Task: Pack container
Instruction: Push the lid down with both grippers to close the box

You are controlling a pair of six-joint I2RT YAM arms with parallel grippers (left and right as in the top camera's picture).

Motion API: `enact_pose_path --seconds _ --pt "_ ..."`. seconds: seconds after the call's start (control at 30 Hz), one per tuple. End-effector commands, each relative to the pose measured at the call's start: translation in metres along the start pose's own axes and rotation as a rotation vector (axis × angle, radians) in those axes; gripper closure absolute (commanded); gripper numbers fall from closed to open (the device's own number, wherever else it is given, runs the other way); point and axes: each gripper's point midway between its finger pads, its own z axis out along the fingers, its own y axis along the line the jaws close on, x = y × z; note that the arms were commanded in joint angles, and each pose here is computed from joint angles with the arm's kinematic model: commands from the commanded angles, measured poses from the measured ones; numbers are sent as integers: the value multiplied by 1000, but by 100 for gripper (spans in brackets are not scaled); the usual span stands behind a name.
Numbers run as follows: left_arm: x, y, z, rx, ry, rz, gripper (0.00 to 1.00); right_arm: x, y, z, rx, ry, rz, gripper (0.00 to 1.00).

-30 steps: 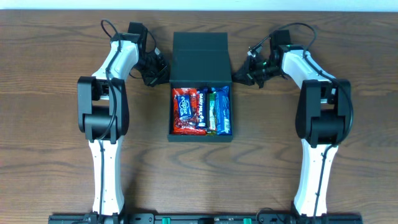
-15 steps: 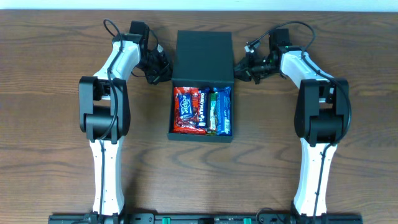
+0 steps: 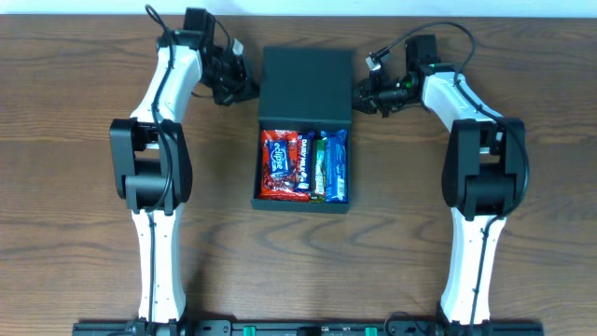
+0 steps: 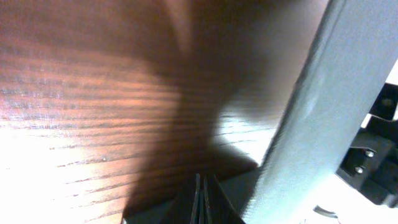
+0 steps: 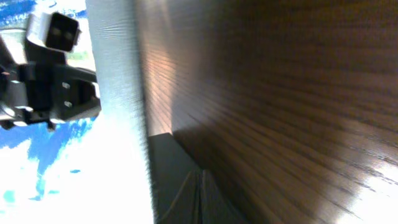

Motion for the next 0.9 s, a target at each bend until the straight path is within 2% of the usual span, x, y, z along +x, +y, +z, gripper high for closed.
enact_pose_path --seconds 0.0,0.27,0.6,0.73,0.87 --pt "-7 -27 -12 56 -23 114 94 -11 53 -23 -44 -48 -163 98" --pt "-12 -56 -42 66 -63 265 94 -10 98 -54 7 -118 -326 98" --pt "5 -80 -75 61 -64 421 94 11 150 -87 5 -146 -473 98" --pt "20 -90 -93 55 -57 517 94 30 161 -95 20 -118 -507 98" --pt "37 -98 -108 49 -42 604 94 41 149 -95 132 -93 -493 99"
